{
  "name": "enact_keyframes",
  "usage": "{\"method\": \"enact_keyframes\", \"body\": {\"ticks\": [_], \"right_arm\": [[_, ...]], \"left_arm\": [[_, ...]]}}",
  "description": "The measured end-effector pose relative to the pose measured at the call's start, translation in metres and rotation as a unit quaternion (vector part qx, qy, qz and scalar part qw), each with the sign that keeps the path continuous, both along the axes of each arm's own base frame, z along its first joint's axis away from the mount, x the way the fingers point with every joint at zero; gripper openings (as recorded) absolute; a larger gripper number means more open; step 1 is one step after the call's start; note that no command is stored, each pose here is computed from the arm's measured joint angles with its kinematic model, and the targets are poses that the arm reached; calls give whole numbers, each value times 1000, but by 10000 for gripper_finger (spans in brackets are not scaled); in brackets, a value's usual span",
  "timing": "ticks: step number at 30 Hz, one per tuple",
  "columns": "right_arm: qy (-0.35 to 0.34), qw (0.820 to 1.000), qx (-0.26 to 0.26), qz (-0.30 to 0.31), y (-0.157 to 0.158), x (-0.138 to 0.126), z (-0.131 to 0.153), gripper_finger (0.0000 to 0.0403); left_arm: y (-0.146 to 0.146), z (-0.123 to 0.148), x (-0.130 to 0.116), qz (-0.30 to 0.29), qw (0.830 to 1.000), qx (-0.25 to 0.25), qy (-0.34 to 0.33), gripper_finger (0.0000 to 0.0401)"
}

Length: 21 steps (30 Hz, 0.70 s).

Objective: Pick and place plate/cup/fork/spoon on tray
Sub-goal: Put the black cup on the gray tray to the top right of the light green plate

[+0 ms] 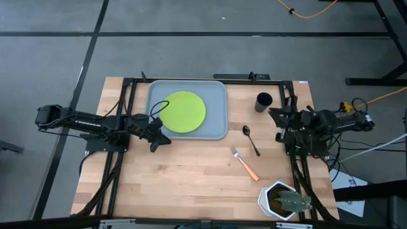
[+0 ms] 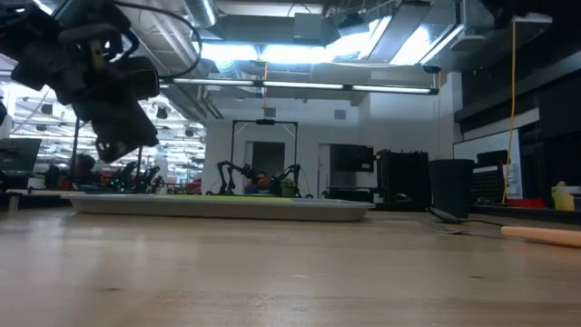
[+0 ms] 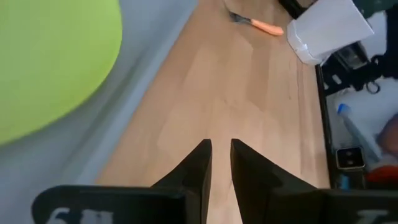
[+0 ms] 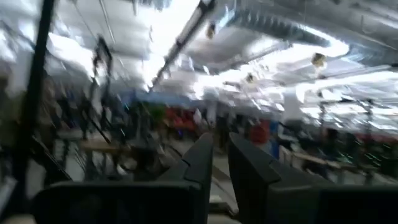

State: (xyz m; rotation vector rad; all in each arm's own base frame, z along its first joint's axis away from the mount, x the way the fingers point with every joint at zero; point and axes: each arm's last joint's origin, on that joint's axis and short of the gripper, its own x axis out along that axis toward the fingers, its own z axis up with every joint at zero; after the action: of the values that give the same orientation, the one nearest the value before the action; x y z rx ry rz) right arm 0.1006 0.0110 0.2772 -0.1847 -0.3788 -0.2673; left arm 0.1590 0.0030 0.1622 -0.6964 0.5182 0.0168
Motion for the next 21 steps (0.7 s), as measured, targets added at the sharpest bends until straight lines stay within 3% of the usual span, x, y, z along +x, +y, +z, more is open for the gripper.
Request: {"method": "enact_keyframes", "body": {"ticks": [4, 7, 9, 13, 15, 18, 21], "right_arm": [[127, 985, 8, -115, -1, 23, 36, 57], [232, 943, 30, -237, -5, 36, 57, 57], [290, 912, 50, -286, -9, 41, 66, 57], [371, 867, 153, -297, -19, 48, 78, 57], [412, 835, 202, -302, -25, 53, 80, 57], [458, 796, 236, -317, -35, 62, 81, 57], [486, 777, 252, -312, -45, 77, 77, 57]], "left_arm": [[0, 2, -1, -19, 998, 51, -16, 53], [0, 2, -1, -31, 997, 72, -19, 53], [0, 2, -1, -32, 997, 75, -18, 53], [0, 2, -1, -31, 997, 74, -16, 53], [0, 1, -1, -31, 997, 73, -15, 53], [0, 1, -1, -30, 998, 56, -13, 53], [0, 2, -1, -20, 999, 47, -12, 53]]}}
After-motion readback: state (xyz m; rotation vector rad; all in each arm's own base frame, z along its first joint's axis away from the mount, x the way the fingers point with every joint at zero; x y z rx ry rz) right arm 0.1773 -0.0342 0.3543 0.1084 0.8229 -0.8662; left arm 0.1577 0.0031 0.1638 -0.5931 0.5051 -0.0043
